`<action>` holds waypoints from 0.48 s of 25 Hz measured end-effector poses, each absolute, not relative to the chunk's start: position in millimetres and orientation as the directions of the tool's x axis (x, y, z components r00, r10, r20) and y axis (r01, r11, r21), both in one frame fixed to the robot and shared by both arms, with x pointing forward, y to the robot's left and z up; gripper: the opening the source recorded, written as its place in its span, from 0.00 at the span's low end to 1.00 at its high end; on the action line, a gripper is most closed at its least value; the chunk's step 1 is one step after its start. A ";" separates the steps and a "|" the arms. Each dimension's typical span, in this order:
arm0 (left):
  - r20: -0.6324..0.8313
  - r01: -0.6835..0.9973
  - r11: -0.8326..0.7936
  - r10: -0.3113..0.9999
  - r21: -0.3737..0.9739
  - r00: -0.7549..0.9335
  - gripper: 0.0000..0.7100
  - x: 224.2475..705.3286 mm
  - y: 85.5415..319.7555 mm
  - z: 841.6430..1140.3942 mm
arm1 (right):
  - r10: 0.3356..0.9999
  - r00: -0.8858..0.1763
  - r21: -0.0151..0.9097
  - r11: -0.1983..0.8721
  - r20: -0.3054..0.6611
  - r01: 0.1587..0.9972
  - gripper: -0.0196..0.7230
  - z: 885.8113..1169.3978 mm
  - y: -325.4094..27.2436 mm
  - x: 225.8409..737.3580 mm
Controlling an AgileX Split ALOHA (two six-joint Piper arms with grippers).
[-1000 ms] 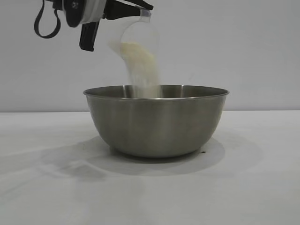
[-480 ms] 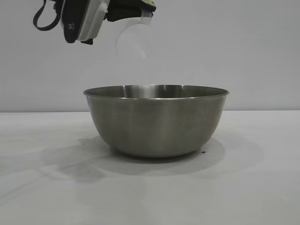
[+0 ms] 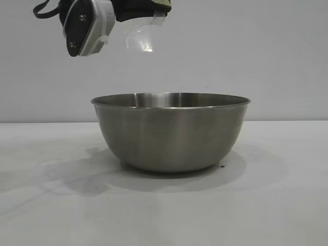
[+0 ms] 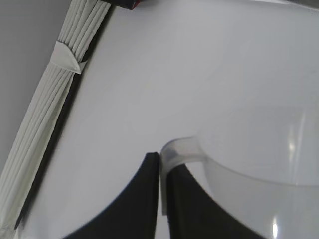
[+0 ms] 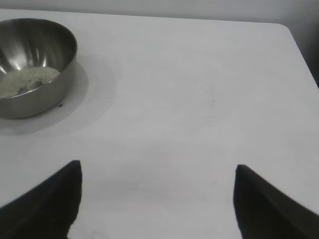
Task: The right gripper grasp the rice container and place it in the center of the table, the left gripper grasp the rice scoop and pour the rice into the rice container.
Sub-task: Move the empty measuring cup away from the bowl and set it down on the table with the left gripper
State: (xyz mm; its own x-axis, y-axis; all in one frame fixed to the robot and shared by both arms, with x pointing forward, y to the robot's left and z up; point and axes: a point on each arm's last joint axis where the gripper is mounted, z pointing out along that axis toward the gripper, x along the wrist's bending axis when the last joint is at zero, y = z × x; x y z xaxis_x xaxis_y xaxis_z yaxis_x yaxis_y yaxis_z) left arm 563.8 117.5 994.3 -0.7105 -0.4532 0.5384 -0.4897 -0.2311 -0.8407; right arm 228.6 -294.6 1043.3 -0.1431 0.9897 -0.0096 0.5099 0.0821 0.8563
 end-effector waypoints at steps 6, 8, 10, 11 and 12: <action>0.820 -0.709 -0.415 -0.331 -0.571 -0.467 0.00 565.9 118.8 995.8 | 0.990 -0.143 0.856 0.082 -0.010 0.510 0.82 1043.3 -294.6 228.6; 0.895 -0.756 -0.479 -0.265 -0.445 -0.359 0.00 567.6 119.8 997.0 | 0.990 -0.143 0.856 0.082 -0.010 0.510 0.82 1043.3 -294.6 228.6; 0.963 -0.787 -0.554 -0.162 -0.271 -0.217 0.00 570.4 121.7 998.8 | 0.990 -0.143 0.856 0.082 -0.010 0.510 0.82 1043.3 -294.6 228.6; 0.984 -0.785 -0.593 -0.101 -0.180 -0.149 0.00 572.5 123.3 1000.2 | 0.990 -0.143 0.856 0.082 -0.010 0.510 0.82 1043.3 -294.6 228.6; 0.997 -0.779 -0.623 -0.026 -0.071 -0.070 0.00 574.5 125.0 1001.5 | 0.990 -0.143 0.856 0.082 -0.010 0.510 0.82 1043.3 -294.6 228.6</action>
